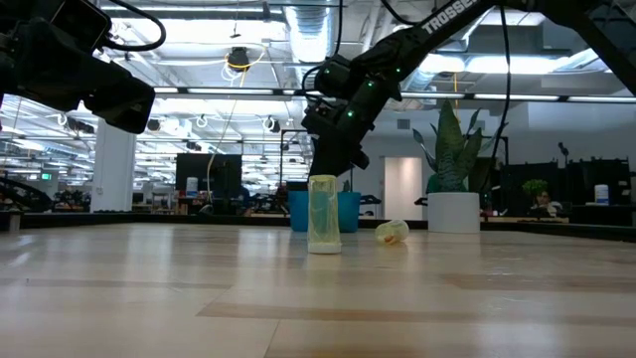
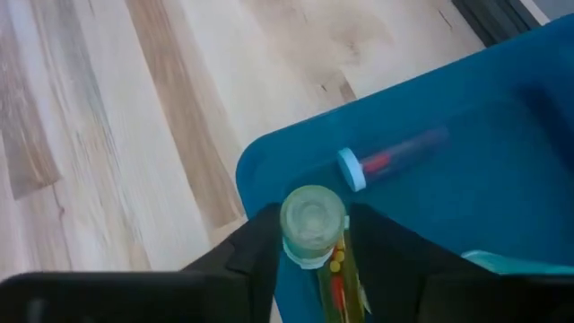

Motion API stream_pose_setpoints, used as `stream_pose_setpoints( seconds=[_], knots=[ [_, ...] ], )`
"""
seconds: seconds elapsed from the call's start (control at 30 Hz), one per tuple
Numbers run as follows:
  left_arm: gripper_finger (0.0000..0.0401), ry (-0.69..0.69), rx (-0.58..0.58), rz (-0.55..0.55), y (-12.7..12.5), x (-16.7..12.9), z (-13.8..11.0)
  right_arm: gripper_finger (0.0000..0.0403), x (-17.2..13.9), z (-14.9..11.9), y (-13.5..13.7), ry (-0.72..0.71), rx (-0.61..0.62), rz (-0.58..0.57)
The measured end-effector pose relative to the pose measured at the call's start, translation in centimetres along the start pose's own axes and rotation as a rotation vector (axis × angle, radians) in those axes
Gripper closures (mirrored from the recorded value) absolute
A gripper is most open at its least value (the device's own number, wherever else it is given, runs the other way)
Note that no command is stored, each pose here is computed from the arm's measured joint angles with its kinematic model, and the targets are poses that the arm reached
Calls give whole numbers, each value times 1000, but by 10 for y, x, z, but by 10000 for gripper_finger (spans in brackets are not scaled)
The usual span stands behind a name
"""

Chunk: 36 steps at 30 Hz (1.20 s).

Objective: Pick and place pill bottles into a basket
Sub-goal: Put the left yellow pill bottle into the blue container, then put the top yellow pill bottle into the blue container

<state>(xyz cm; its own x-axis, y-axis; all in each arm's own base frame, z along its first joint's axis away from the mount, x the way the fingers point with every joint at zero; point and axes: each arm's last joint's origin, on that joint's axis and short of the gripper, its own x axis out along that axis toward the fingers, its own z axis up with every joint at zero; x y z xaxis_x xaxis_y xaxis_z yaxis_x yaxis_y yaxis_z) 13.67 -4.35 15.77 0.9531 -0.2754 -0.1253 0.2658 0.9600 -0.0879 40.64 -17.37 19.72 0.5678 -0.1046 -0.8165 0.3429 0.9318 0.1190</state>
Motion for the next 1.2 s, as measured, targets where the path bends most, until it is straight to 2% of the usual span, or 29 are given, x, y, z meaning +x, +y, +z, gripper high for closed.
stream_pose_setpoints(
  seconds=[0.23, 0.37, 0.63, 0.97, 1.1, 1.2],
  knots=[
    [273, 0, 0, 0, 0, 0, 0, 198, 0, 0, 0, 2, -19, -3],
    [273, 0, 0, 0, 0, 0, 0, 174, 0, 0, -1, 1, -24, -7],
    [273, 1, 0, 0, 0, 0, 0, 168, -4, 2, -8, 17, -31, -58],
    [273, 5, -10, 1, 0, 0, -1, 168, -45, 43, 4, -28, -85, -87],
    [273, 5, -10, 1, 0, 0, -1, 168, -67, 50, 18, 47, -156, -69],
    [273, 5, -1, 1, 0, 0, -1, 168, -78, 42, 32, 186, -232, -40]
  ],
)
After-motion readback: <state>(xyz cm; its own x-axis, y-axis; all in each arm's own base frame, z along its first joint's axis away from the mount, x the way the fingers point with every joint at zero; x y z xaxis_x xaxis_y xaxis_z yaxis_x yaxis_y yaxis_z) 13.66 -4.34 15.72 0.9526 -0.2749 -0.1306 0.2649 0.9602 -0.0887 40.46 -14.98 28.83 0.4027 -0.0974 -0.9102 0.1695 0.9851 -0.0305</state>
